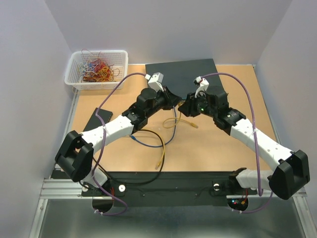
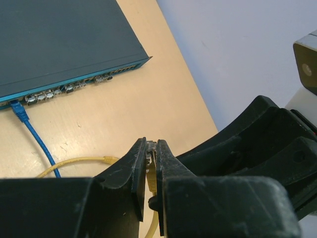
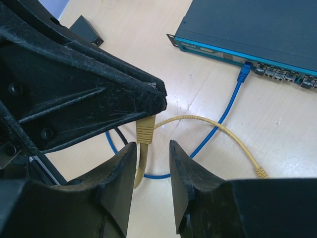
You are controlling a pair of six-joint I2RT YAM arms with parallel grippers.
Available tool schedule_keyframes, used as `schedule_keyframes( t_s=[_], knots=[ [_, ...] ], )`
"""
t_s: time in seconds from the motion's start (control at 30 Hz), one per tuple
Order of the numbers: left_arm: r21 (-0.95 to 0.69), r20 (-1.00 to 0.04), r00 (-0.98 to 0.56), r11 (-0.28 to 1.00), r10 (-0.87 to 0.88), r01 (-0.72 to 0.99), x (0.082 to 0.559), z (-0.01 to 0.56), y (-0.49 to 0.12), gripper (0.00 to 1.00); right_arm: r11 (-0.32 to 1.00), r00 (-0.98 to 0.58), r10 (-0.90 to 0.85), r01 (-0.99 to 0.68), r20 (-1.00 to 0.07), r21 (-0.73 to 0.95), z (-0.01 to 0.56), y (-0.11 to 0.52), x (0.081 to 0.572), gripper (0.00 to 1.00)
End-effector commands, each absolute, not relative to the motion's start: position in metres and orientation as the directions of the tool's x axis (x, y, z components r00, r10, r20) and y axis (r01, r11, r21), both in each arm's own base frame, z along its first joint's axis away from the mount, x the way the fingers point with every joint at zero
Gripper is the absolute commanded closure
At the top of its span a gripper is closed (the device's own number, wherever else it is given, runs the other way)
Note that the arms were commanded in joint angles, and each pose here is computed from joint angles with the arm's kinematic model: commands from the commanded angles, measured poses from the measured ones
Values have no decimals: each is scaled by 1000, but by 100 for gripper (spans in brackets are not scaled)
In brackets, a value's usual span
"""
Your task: Insert the plug into the switch port
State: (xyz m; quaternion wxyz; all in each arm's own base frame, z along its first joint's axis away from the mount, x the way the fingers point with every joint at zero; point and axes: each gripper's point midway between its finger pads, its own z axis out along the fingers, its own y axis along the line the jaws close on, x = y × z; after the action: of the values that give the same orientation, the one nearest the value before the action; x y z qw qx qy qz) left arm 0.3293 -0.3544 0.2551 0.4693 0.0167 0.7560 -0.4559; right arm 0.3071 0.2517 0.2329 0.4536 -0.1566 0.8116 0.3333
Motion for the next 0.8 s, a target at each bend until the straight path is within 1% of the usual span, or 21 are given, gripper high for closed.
schedule_keyframes(
  t_s=[0.0,0.33,0.43,0.47,0.57,0.63,0.67,0.73,0.77],
  knots=[
    [-670,-740,-507,552,-442,496,333,288,-362,100,709,-441,108,-594,-891,380,276,260,319,62],
    [-672,-738,-512,551,-439,496,332,287,-367,100,725,-431,123,-577,-894,377,277,258,323,62],
    [-672,-738,-513,547,-438,499,330,287,-368,100,729,-435,121,-572,-892,377,274,258,324,70],
    [-671,-739,-513,548,-437,500,331,287,-368,100,729,-437,121,-570,-891,379,274,257,324,77],
    [-672,-738,-512,547,-438,500,330,287,-368,100,734,-437,122,-564,-891,377,271,256,325,88],
    [-672,-738,-514,545,-437,502,330,286,-368,100,741,-434,123,-558,-893,373,271,255,325,94],
    [-671,-739,-515,544,-435,504,329,286,-369,100,748,-429,125,-552,-895,369,271,253,326,99],
    [-667,-743,-515,538,-428,515,328,286,-370,100,783,-423,134,-510,-896,357,266,245,332,100],
    [-661,-748,-513,540,-421,520,328,284,-371,91,801,-427,134,-485,-894,352,262,240,333,100]
  ],
)
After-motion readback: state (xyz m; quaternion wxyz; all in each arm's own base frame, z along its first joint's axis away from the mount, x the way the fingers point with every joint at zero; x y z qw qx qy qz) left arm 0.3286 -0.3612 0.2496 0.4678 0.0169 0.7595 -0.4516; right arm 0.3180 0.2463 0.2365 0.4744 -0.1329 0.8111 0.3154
